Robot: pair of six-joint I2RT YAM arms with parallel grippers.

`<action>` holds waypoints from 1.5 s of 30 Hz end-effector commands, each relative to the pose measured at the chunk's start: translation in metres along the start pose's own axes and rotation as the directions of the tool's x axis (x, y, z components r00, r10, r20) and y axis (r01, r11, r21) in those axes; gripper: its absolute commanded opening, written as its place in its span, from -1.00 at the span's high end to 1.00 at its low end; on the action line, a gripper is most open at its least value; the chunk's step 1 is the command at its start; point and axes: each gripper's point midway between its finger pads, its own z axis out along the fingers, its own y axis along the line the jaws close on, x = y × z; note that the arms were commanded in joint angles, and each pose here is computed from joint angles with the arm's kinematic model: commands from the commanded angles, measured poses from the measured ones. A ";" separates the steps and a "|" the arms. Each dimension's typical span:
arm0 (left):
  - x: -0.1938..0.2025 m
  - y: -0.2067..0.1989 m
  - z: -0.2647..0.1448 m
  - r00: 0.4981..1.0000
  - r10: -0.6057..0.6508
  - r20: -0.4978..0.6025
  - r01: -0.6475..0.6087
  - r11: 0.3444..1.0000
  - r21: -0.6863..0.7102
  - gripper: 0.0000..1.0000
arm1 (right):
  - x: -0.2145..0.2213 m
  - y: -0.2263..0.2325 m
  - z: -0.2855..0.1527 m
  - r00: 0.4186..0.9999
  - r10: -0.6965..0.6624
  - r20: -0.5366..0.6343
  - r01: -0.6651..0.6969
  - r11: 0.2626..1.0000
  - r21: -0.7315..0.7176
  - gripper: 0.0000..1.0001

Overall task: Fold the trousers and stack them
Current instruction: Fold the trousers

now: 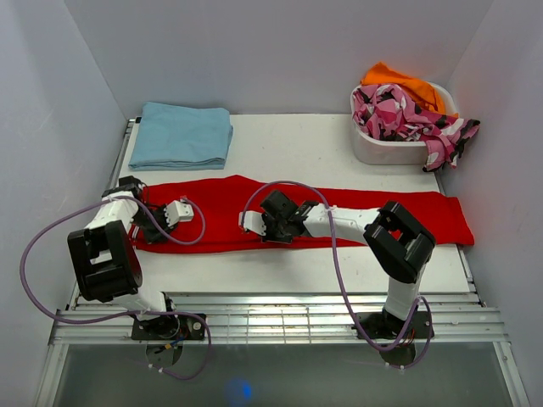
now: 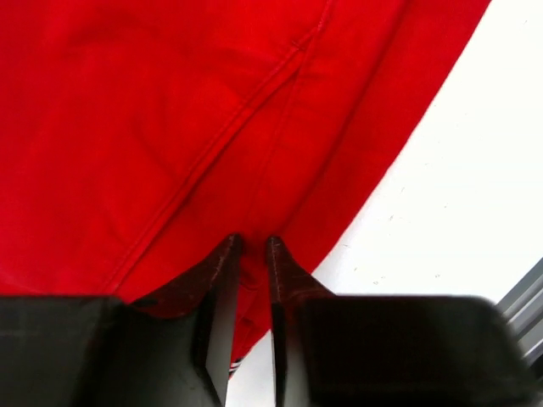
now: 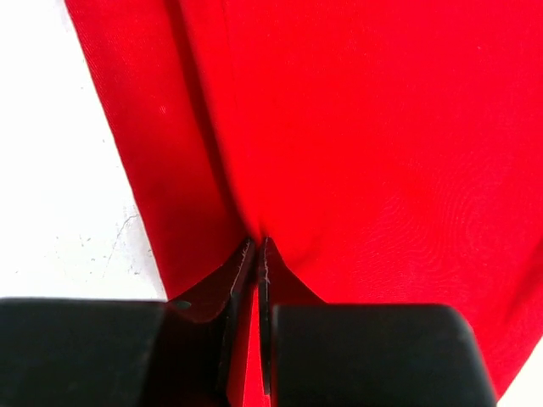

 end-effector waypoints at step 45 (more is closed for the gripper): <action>0.080 0.008 0.015 0.939 -0.307 -0.153 0.304 0.952 -0.042 1.00 | -0.011 0.057 0.020 0.997 0.070 -0.044 -0.077 0.975 -0.207 0.84</action>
